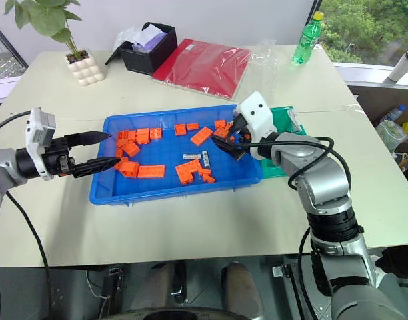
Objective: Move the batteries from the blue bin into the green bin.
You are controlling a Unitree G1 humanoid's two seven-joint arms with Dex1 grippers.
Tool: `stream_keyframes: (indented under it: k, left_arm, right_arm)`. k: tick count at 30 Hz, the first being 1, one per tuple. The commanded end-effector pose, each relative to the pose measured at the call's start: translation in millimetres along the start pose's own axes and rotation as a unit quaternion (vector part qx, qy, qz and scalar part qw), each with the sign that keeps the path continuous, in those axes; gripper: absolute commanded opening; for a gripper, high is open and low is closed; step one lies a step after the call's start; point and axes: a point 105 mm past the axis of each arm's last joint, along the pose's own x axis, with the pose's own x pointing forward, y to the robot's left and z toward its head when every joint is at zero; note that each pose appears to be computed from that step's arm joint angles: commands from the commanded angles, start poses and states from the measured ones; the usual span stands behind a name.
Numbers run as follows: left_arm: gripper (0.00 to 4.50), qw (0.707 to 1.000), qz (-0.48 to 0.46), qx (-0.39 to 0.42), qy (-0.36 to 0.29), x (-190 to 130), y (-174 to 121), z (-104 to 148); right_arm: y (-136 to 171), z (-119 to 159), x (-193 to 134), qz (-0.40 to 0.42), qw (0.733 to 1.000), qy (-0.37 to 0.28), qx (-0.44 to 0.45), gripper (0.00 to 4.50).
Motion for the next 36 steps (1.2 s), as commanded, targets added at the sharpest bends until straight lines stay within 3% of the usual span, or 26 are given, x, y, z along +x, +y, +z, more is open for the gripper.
stream_keyframes:
  k: [1,25,36]
  left_arm:
    - [4.50,0.999,0.008,0.035,0.000,-7,0,12]
    - [4.50,0.999,0.011,0.039,0.001,-4,1,10]
    - [4.50,0.999,0.014,0.036,-0.005,-1,0,9]
  right_arm:
    - [8,9,4,0.039,0.999,-0.014,-0.030,4.42]
    - [36,-11,60,0.129,0.988,-0.024,-0.078,4.42]
    - [48,-22,78,0.171,0.978,0.018,-0.114,4.42]
